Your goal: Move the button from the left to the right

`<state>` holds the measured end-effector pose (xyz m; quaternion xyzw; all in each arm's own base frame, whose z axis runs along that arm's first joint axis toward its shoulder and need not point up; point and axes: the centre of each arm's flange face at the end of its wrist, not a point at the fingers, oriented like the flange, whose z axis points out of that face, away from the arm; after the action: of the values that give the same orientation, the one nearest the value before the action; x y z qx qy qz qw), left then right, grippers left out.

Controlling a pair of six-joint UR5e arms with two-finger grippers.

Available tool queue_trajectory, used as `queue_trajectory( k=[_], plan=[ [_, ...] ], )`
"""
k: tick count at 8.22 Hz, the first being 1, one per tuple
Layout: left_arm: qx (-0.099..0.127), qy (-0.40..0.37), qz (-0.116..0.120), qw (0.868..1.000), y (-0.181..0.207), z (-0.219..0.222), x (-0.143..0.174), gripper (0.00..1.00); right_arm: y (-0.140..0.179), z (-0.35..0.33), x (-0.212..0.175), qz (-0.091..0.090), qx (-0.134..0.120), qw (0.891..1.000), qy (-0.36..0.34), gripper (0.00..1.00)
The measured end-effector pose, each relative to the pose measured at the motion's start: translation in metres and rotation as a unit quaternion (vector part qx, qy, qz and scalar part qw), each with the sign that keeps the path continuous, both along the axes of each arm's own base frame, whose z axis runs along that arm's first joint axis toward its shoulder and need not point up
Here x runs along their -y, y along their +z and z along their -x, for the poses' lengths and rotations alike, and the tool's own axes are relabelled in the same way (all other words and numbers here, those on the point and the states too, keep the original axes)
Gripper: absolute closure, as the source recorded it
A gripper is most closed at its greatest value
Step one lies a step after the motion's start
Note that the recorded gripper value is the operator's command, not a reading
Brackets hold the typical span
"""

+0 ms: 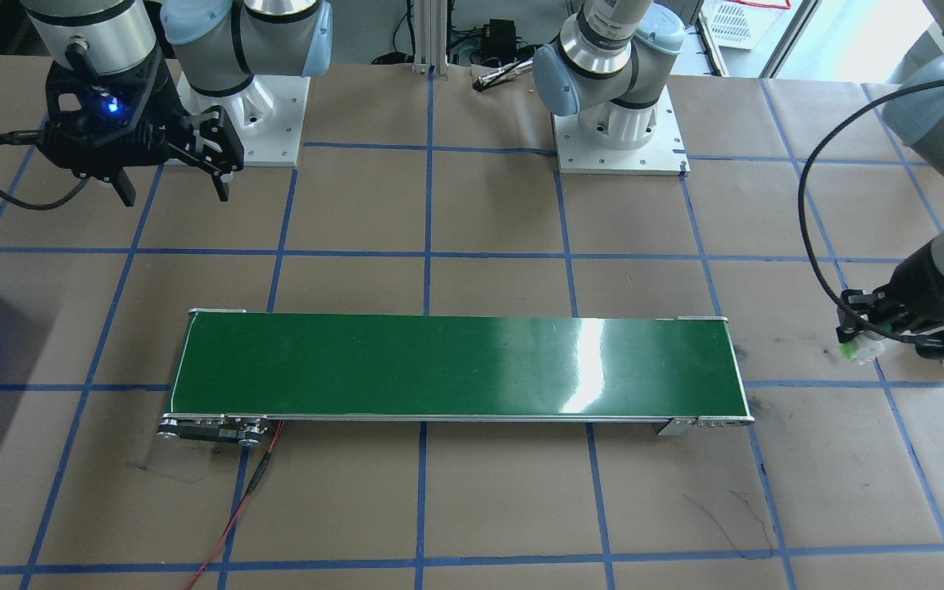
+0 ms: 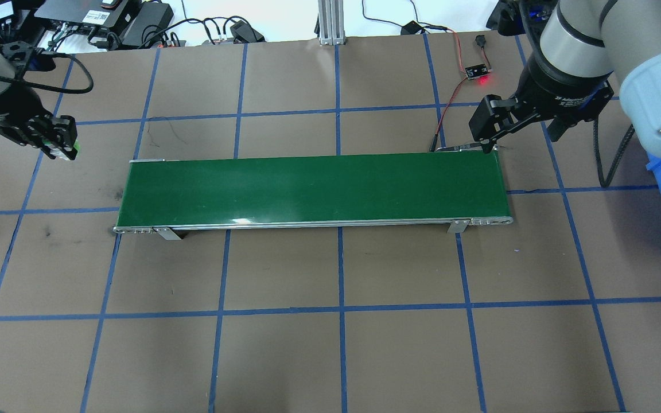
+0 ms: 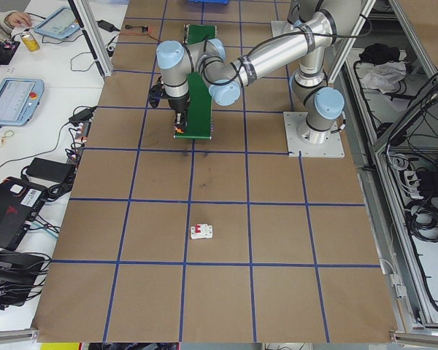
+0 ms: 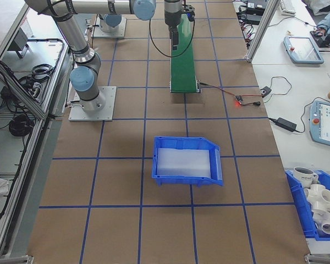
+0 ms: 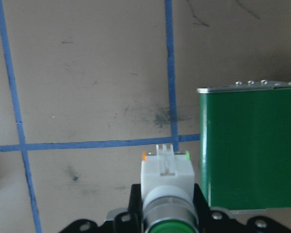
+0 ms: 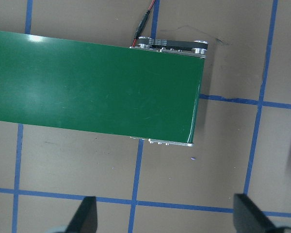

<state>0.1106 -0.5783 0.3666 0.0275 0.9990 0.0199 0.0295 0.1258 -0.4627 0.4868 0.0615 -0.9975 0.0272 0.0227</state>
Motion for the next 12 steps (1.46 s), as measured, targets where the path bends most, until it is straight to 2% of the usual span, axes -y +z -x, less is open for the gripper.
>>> queue_trajectory(
  k=[2, 4, 6, 11, 12],
  plan=[
    [-0.002, 0.003, -0.001, 1.000, -0.004, 0.048, 0.006, 1.00, 0.000, 0.000, 0.000, 0.000, 0.000, 1.000, 0.000, 0.00],
    [-0.023, 0.019, -0.018, 0.999, -0.031, 0.070, 0.003, 1.00, 0.000, 0.000, 0.000, 0.000, 0.000, 1.000, 0.000, 0.00],
    [-0.035, 0.023, -0.033, 0.999, -0.056, 0.077, -0.004, 1.00, 0.000, 0.000, 0.000, 0.000, 0.000, 1.000, 0.000, 0.00],
    [-0.036, 0.022, -0.037, 0.998, -0.088, 0.074, 0.007, 1.00, -0.001, 0.000, 0.001, -0.001, 0.001, 1.000, 0.001, 0.00],
    [-0.037, 0.022, -0.042, 0.998, -0.095, 0.074, 0.008, 0.58, -0.001, 0.000, 0.001, -0.001, 0.001, 1.000, 0.001, 0.00]
  ],
)
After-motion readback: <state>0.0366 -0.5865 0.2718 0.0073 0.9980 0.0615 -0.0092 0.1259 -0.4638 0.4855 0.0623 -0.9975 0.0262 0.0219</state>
